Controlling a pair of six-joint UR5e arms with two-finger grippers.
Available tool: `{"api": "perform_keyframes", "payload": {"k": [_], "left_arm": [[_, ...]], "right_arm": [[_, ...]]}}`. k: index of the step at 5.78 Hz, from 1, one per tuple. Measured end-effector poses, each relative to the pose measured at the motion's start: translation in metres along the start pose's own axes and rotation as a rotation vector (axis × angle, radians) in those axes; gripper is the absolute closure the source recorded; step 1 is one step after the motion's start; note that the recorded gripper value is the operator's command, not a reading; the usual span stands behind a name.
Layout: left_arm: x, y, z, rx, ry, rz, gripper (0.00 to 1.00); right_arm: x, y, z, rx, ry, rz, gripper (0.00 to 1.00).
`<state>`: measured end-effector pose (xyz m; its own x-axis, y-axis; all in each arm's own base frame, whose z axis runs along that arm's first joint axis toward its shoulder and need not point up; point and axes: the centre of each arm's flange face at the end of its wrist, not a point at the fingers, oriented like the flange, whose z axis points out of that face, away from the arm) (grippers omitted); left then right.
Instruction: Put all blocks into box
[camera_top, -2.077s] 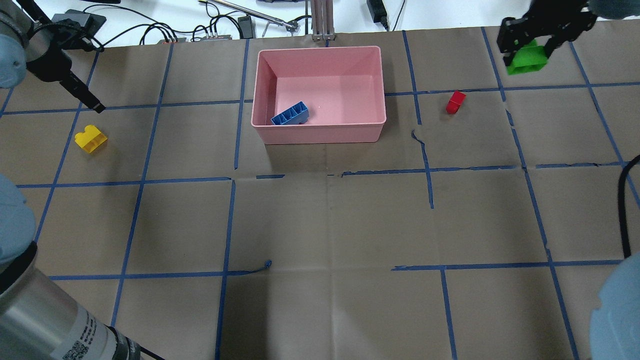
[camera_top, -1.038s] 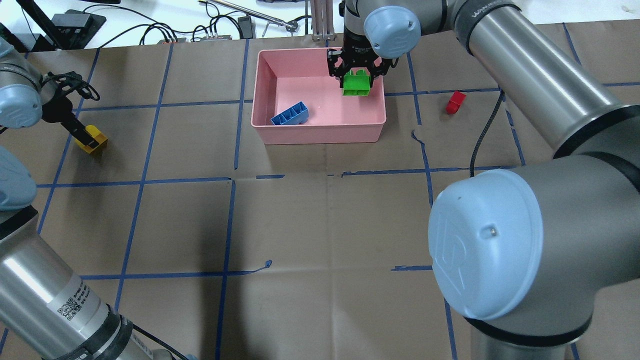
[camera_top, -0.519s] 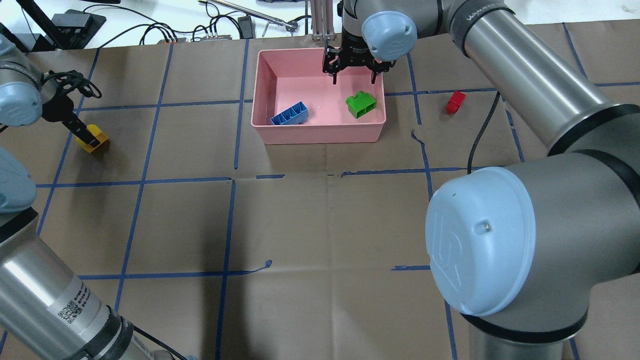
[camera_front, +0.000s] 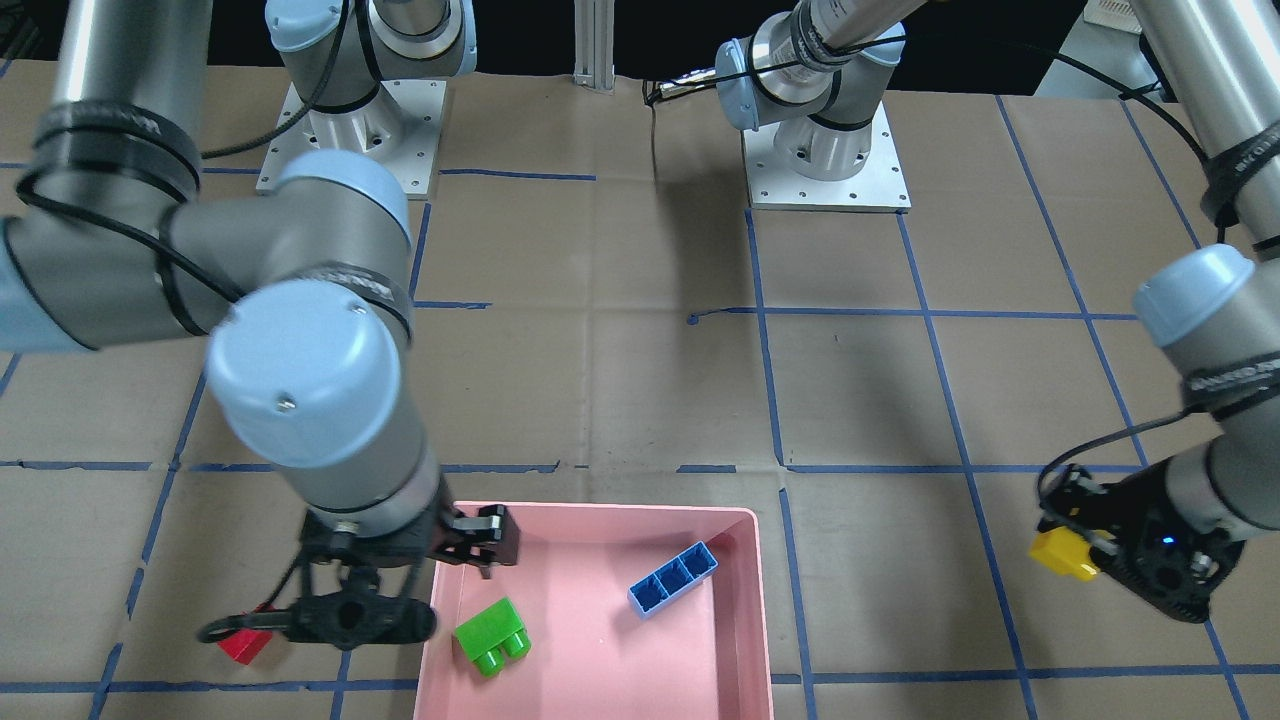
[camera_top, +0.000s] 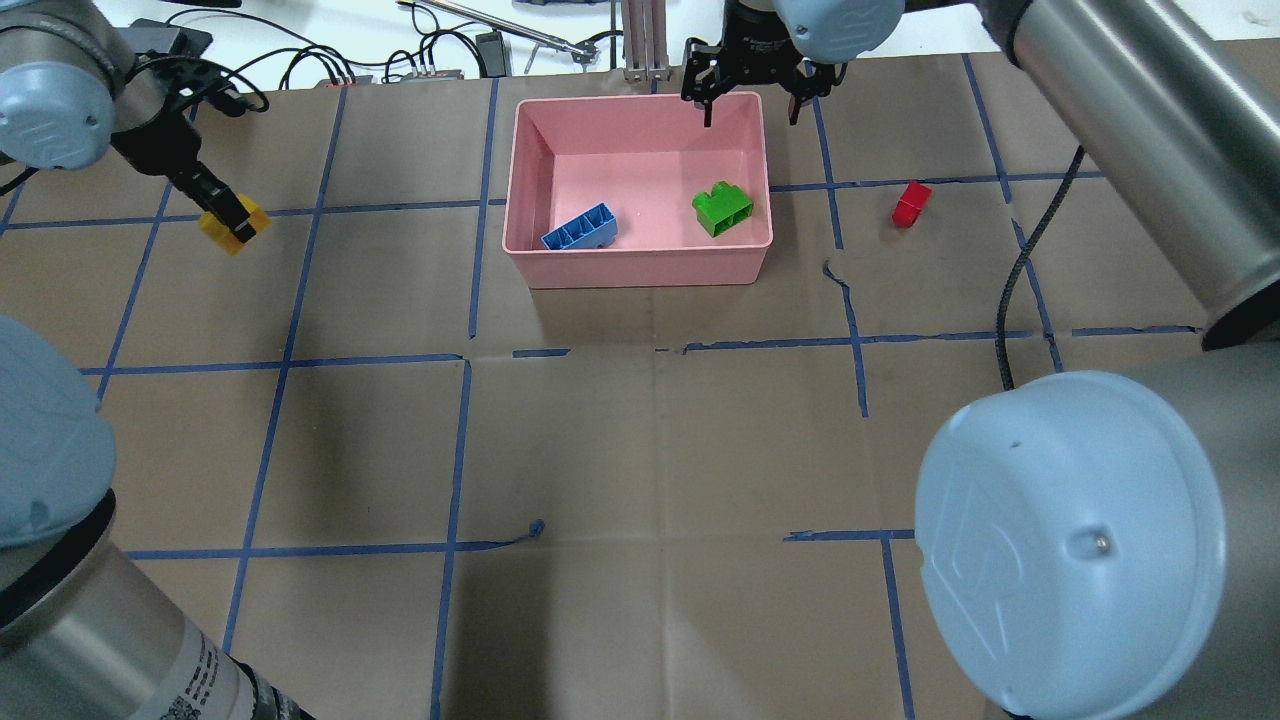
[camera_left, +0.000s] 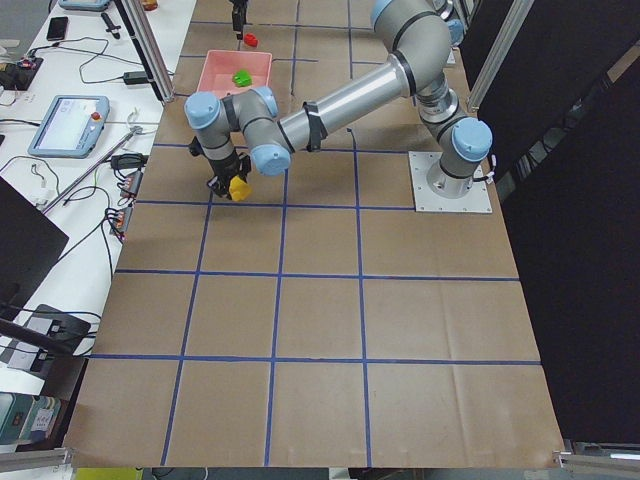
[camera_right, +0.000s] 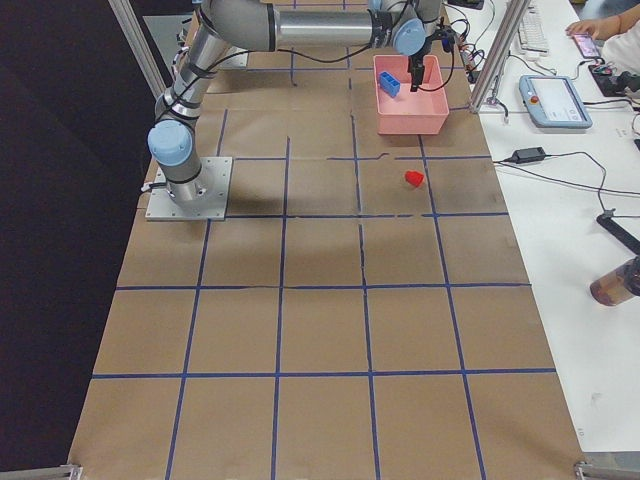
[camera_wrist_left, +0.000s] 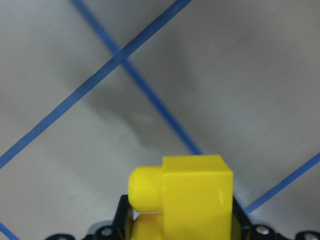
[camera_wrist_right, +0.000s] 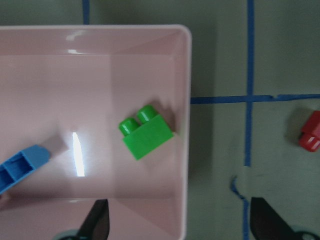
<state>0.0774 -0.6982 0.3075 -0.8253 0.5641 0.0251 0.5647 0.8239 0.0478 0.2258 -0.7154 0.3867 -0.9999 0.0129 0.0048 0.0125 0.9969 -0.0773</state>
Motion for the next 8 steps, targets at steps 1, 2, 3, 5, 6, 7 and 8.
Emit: {"api": "perform_keyframes", "payload": {"k": [1,2,3,5,6,7,8], "left_arm": [[0.060,-0.047,-0.019,0.019,-0.021,-0.127,1.00],[0.113,-0.090,-0.031,0.049,-0.030,-0.260,1.00],[0.165,-0.132,-0.032,0.073,-0.021,-0.379,1.00],[0.252,-0.196,0.012,0.074,-0.009,-0.441,0.02],[0.276,-0.212,0.034,0.077,-0.014,-0.427,0.01],[0.285,-0.214,0.037,0.078,-0.020,-0.420,0.01],[0.288,-0.206,0.022,0.074,-0.021,-0.419,0.01]], "right_arm": [[0.054,-0.012,-0.003,0.000,0.015,-0.009,0.01],[0.101,-0.021,0.011,-0.018,0.023,-0.002,0.01],[0.143,-0.025,0.044,-0.049,0.028,0.035,0.01],[0.187,-0.025,0.112,-0.099,0.032,0.297,0.01],[0.190,-0.025,0.140,-0.129,0.034,0.429,0.01],[0.190,-0.025,0.163,-0.154,0.039,0.496,0.01],[0.190,-0.024,0.179,-0.172,0.044,0.529,0.04]]}}
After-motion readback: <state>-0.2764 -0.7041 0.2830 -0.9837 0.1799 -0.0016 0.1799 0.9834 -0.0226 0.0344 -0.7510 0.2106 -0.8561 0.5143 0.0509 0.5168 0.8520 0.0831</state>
